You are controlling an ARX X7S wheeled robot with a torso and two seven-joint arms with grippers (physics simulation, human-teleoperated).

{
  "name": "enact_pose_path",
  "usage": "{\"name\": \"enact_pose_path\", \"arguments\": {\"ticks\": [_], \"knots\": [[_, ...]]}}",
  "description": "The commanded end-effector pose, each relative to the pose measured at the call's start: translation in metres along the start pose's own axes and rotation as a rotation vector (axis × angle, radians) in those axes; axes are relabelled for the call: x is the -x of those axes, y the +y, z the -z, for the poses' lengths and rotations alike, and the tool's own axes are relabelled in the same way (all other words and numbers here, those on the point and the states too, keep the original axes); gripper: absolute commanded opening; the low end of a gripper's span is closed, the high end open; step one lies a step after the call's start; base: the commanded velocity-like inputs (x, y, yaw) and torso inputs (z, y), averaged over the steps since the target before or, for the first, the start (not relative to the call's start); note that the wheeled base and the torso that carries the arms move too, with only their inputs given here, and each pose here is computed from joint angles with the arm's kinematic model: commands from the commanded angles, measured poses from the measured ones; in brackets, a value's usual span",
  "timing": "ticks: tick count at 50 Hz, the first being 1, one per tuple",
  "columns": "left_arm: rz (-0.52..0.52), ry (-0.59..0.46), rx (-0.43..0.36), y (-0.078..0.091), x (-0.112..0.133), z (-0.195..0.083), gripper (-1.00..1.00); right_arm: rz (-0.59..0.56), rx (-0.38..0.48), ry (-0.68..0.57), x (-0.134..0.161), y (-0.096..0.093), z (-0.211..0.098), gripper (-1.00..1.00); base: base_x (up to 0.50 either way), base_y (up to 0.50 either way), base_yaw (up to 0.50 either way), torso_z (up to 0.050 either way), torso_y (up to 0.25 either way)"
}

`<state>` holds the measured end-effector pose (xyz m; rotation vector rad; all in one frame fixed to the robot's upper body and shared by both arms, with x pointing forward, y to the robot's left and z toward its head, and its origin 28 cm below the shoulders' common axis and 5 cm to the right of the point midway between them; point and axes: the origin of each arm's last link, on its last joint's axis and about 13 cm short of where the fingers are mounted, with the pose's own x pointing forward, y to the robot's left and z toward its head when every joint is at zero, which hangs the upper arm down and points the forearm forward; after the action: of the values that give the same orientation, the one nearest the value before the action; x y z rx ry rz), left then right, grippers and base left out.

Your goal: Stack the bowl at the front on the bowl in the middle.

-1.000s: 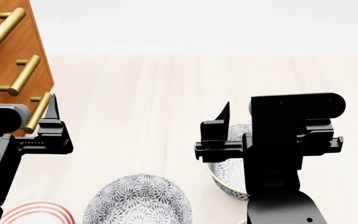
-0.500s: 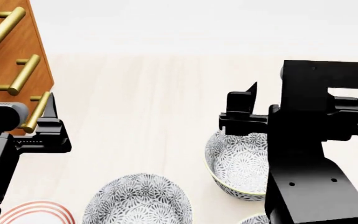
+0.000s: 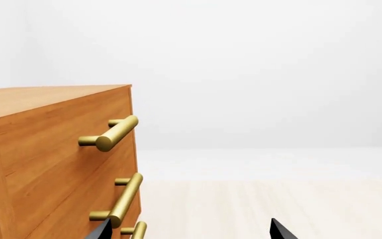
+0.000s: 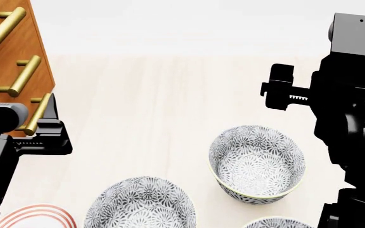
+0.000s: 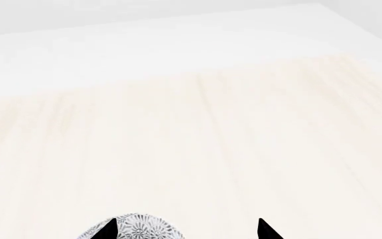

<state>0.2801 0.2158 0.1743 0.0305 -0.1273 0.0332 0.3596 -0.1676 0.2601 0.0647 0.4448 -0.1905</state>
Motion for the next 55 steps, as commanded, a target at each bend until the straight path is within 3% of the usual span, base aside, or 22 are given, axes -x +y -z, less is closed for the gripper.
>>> {"name": "enact_pose_path", "arguments": {"ticks": [1, 9, 12, 13, 17, 32, 55], "knots": [[0.003, 0.0, -0.003, -0.001, -0.001, 0.0, 1.0, 0.018, -0.017, 0.126, -0.011, -0.009, -0.017, 1.0, 0.0, 0.0, 0.0, 0.0, 0.0], [0.007, 0.001, -0.007, -0.001, -0.002, 0.0, 1.0, 0.045, -0.019, 0.221, -0.027, -0.021, -0.011, 1.0, 0.0, 0.0, 0.0, 0.0, 0.0], [0.006, 0.003, -0.008, -0.001, -0.002, 0.0, 1.0, 0.036, -0.069, 0.266, -0.036, -0.03, -0.004, 1.0, 0.0, 0.0, 0.0, 0.0, 0.0], [0.006, 0.002, -0.008, -0.001, -0.002, 0.0, 1.0, -0.021, -0.107, 0.31, -0.039, -0.033, 0.001, 1.0, 0.0, 0.0, 0.0, 0.0, 0.0], [0.007, 0.003, -0.009, -0.002, -0.003, 0.001, 1.0, -0.051, -0.139, 0.362, -0.048, -0.039, 0.02, 1.0, 0.0, 0.0, 0.0, 0.0, 0.0], [0.008, 0.006, -0.017, -0.001, -0.003, 0.002, 1.0, -0.077, -0.159, 0.421, -0.056, -0.037, 0.046, 1.0, 0.0, 0.0, 0.0, 0.0, 0.0], [0.016, 0.008, -0.032, -0.003, -0.004, 0.001, 1.0, -0.082, -0.118, 0.481, -0.062, -0.029, 0.072, 1.0, 0.0, 0.0, 0.0, 0.0, 0.0]]}}
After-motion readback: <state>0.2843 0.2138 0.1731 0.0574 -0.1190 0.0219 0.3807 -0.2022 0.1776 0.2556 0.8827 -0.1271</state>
